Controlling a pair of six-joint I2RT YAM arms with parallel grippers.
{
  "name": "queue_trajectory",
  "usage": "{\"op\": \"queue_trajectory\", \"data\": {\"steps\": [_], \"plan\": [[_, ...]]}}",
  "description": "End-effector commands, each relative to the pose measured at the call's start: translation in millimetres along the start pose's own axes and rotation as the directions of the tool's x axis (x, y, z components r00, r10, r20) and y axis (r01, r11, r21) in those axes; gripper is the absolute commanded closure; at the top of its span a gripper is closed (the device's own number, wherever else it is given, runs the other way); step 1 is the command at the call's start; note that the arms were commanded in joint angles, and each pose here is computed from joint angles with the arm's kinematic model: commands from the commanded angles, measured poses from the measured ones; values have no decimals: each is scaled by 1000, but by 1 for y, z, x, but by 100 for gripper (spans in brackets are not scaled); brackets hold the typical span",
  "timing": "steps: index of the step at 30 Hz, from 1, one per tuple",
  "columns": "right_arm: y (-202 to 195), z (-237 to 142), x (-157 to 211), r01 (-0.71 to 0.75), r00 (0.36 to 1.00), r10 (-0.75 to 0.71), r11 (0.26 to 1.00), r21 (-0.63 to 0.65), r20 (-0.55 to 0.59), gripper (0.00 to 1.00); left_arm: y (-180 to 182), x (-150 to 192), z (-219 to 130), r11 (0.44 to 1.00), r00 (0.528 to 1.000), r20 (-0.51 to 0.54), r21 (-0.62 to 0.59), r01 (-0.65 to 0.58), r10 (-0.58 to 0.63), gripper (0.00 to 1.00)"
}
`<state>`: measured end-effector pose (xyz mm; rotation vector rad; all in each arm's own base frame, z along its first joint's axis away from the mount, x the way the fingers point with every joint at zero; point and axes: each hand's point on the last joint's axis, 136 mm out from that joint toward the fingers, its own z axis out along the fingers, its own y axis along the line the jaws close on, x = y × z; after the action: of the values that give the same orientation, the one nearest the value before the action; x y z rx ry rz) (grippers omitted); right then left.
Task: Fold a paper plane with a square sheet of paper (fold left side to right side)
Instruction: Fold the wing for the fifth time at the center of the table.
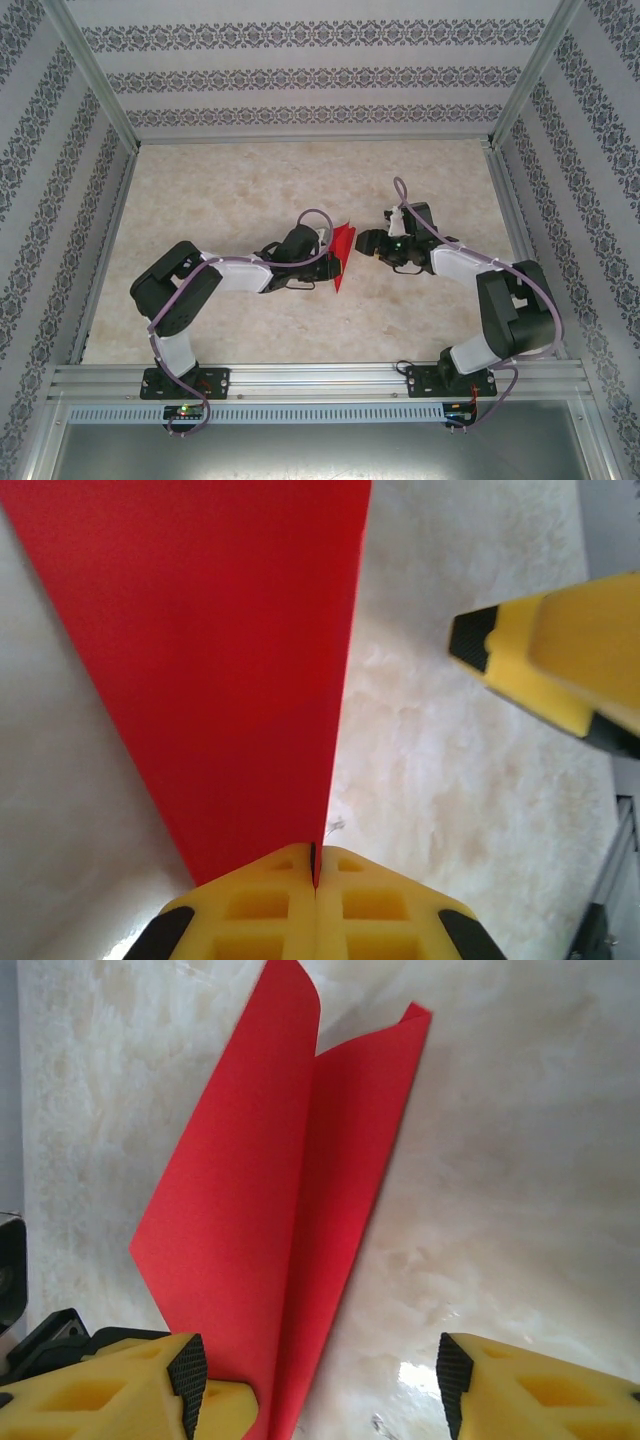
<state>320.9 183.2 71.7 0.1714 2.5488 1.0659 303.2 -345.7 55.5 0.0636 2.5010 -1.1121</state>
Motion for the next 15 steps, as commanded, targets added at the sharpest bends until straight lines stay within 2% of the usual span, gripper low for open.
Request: {"op": "queue_trajectory", "data": {"steps": [1, 15], "plan": [[15, 11, -5, 10, 1000, -10, 999, -45, 7, 40, -9, -12, -1, 995, 998, 39, 90, 53, -56, 98], [10, 33, 0, -11, 1000, 10, 999, -30, -20, 43, 3, -5, 11, 986, 992, 30, 121, 116, -120, 100]]}}
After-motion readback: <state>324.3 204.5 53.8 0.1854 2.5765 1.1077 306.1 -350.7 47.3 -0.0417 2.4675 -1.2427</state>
